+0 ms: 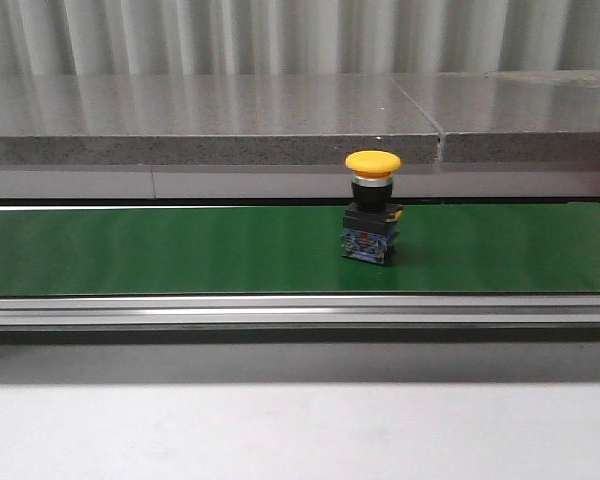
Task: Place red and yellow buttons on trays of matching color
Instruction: 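Grasp the yellow button on the conveyor with the right gripper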
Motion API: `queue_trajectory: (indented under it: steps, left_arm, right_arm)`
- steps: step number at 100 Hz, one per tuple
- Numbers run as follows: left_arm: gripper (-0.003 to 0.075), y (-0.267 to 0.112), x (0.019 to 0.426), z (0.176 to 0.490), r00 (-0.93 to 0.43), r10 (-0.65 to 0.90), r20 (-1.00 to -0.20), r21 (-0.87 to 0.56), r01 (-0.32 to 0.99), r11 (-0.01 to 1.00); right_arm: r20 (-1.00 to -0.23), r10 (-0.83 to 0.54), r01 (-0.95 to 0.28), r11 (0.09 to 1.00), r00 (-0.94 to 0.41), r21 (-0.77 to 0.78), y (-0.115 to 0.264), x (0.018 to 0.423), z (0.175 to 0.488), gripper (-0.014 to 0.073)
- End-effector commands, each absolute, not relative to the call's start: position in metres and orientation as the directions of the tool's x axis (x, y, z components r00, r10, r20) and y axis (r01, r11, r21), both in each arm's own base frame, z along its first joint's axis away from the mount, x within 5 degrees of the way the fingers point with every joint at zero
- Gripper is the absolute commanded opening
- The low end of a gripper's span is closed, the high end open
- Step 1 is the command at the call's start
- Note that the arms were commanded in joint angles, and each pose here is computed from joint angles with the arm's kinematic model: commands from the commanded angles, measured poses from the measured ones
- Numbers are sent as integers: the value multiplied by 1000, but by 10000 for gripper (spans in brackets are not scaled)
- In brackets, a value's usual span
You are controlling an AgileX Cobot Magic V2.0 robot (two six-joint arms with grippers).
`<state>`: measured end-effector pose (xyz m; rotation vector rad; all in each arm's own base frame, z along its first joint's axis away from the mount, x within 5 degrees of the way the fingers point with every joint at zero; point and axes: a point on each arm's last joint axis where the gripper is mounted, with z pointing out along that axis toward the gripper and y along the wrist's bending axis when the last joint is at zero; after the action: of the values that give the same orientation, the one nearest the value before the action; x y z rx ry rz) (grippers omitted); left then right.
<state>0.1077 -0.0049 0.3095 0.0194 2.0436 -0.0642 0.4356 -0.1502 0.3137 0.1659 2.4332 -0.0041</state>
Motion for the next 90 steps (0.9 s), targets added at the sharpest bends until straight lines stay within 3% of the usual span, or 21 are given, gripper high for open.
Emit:
queue_trajectory:
  steps: [1, 17, 33, 63, 90]
  left_arm:
    - [-20, -5, 110, 324, -370, -20, -929, -39, 45, 998]
    - [-20, -5, 110, 324, -370, -20, -929, -39, 45, 998]
    - [-20, -5, 110, 324, -370, -20, -929, -39, 45, 998]
    - [-20, -5, 110, 324, -370, -20, -929, -39, 45, 998]
    - [-20, -5, 110, 324, -370, -20, -929, -39, 45, 998]
  right_arm:
    - [-747, 94, 113, 993, -658, 25, -140, 411, 377, 652]
    - [-754, 80, 99, 995, -653, 20, -126, 381, 404, 652]
    - [-738, 85, 98, 995, -670, 26, -112, 345, 408, 646]
    - [-638, 61, 37, 998, -768, 51, -74, 287, 371, 570]
    - [-575, -71, -129, 990, -815, 62, -21, 258, 336, 570]
